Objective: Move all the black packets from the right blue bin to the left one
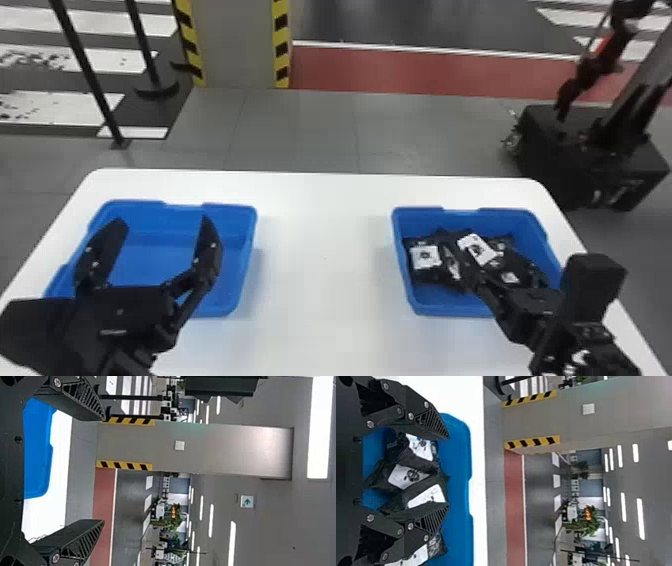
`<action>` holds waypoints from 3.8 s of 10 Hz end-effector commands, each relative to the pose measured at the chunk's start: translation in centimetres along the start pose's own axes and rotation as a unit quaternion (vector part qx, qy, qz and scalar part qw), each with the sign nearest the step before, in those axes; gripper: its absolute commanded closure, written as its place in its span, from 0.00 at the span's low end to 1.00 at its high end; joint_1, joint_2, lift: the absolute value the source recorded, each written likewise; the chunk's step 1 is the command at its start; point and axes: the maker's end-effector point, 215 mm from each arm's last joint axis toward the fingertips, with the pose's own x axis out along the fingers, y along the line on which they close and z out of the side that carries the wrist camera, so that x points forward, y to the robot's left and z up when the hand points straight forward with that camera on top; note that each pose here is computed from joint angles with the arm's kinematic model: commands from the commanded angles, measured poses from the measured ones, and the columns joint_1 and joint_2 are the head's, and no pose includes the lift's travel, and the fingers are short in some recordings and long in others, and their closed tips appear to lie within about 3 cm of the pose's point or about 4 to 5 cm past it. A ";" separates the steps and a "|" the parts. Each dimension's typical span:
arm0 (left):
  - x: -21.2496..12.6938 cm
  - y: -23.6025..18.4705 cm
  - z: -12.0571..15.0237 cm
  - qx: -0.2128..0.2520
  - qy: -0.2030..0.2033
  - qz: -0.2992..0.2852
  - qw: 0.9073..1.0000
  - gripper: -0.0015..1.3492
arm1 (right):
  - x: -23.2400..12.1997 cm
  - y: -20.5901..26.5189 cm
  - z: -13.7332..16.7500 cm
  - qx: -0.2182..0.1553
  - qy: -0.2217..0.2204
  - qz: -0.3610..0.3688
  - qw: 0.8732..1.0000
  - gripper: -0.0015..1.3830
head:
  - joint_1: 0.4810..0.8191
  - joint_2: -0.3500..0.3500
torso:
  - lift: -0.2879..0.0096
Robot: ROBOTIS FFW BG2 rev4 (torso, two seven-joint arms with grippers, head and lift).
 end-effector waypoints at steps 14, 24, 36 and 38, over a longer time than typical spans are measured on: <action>0.1 -0.4 0.0 0.003 -0.002 -0.010 1.000 0.08 | 7.1 -7.2 -7.0 -0.012 0.142 -0.029 0.989 0.35 | 0.63 0.26 | 0.60; 0.3 -0.7 0.1 -0.007 -0.012 -0.014 1.000 0.08 | 6.9 -4.5 -4.4 0.017 0.092 0.003 0.996 0.81 | 0.63 0.29 | 0.60; 2.2 -6.8 -0.8 -0.131 0.035 -0.111 0.985 0.09 | 2.2 26.5 8.7 0.137 -0.034 0.405 0.903 0.81 | 0.63 0.63 | 0.60; 2.5 -6.6 0.2 -0.130 0.020 -0.109 0.985 0.09 | 0.0 31.2 7.9 0.146 -0.015 0.453 0.879 0.81 | 0.63 0.71 | 0.60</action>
